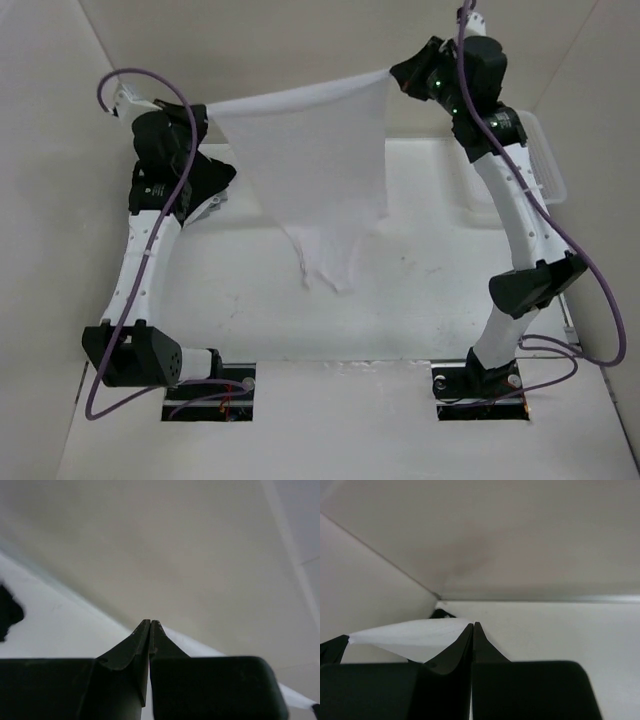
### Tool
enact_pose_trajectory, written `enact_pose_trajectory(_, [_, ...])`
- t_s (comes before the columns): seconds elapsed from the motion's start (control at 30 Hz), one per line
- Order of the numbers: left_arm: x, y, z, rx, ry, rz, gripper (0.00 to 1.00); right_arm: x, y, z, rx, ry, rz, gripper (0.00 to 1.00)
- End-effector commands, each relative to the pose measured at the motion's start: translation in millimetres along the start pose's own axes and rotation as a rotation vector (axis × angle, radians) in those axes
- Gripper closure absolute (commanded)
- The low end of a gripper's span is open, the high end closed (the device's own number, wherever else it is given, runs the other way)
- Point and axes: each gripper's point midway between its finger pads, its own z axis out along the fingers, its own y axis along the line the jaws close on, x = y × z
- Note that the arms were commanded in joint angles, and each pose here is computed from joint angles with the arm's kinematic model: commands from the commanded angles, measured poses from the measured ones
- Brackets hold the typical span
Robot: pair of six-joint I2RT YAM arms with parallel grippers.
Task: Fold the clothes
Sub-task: Flatten the tank top out
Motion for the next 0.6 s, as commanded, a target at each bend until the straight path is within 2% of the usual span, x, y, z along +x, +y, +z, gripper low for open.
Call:
enact_pose_trajectory(0.0, [-98, -111, -55, 0.303, -0.228, -0.02, 1.0, -102, 70, -64, -0.18, -0.24, -0.029, 1.0])
enact_pose_trajectory(0.13, [-116, -111, -69, 0.308, -0.272, -0.006, 1.0, -117, 75, -82, -0.186, -0.267, -0.037, 1.0])
enact_pose_trajectory(0.3, [-92, -85, -76, 0.269, -0.24, -0.014, 1.0, -88, 55, -96, -0.138, -0.21, -0.045, 1.0])
enact_pose_trajectory(0.43, [-50, -49, -86, 0.223, -0.17, -0.01, 1.0, -32, 22, -114, -0.091, -0.16, -0.023, 0.99])
enact_pose_trajectory(0.57, [5, 17, -117, 0.134, -0.104, 0.006, 1.0, 62, -19, -137, -0.047, -0.06, 0.016, 0.99])
